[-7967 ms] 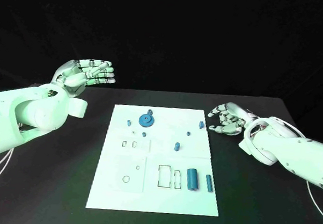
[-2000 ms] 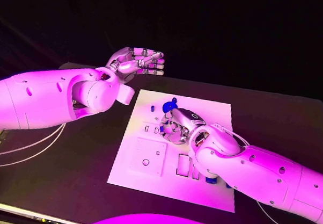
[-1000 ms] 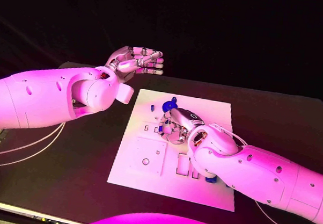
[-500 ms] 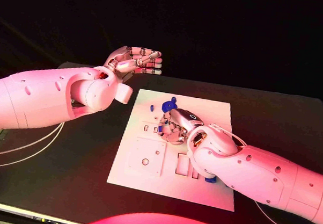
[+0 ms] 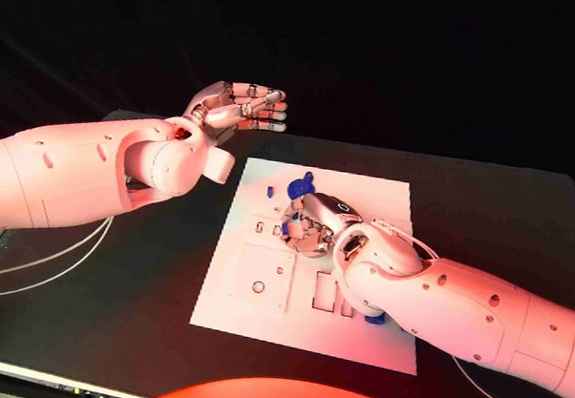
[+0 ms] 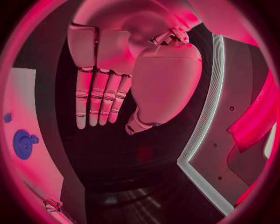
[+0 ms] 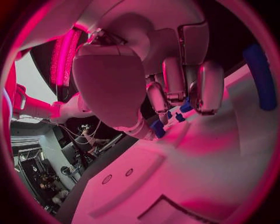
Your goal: Assemble the parts on the task board
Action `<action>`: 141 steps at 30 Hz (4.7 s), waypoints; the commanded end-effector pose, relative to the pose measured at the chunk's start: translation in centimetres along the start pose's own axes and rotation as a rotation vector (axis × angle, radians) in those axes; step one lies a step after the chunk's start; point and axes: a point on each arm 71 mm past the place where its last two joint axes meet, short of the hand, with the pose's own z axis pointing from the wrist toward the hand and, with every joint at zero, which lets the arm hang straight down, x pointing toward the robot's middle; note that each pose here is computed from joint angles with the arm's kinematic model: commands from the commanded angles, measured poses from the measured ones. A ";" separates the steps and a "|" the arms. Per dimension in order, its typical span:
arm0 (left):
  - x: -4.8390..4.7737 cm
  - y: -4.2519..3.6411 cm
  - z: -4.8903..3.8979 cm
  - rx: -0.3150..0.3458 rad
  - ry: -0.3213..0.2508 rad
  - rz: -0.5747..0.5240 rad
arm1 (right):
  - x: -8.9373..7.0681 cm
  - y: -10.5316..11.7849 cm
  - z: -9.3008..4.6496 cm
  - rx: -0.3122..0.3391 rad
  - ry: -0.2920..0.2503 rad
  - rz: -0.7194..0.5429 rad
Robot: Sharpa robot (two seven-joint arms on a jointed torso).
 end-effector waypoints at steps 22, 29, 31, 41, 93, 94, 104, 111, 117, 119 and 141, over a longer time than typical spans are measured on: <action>-0.24 1.00 -0.15 -0.108 0.027 0.133 | -4.3 -1.1 -3.8 -0.217 -0.124 0.236; 0.40 2.43 -0.48 -0.267 0.131 0.344 | -7.3 -3.4 -6.3 -0.193 -0.147 0.357; 0.59 2.80 -0.68 -0.314 0.165 0.409 | -8.1 -4.2 -6.9 -0.177 -0.160 0.393; 1.53 4.80 -1.89 -0.600 0.335 0.776 | -10.9 -8.9 -9.3 -0.063 -0.255 0.563; 5.00 8.12 -0.64 -0.782 0.475 1.068 | -13.0 -13.1 -9.6 0.034 -0.344 0.590; 4.97 8.16 -0.64 -0.783 0.475 1.068 | -13.0 -13.1 -9.6 0.034 -0.344 0.590; 5.05 8.65 -0.39 -0.790 0.471 1.066 | -12.9 -13.1 -9.5 0.034 -0.342 0.591; 5.43 9.00 -0.16 -0.793 0.474 1.057 | -12.9 -13.0 -9.4 0.033 -0.340 0.592; 5.58 9.23 0.03 -0.797 0.476 1.053 | -12.8 -12.9 -9.3 0.031 -0.338 0.593; 5.52 9.27 0.06 -0.799 0.475 1.052 | -12.8 -12.9 -9.2 0.031 -0.338 0.593; 5.56 9.68 0.18 -0.817 0.490 1.044 | -12.7 -12.7 -9.0 0.027 -0.331 0.596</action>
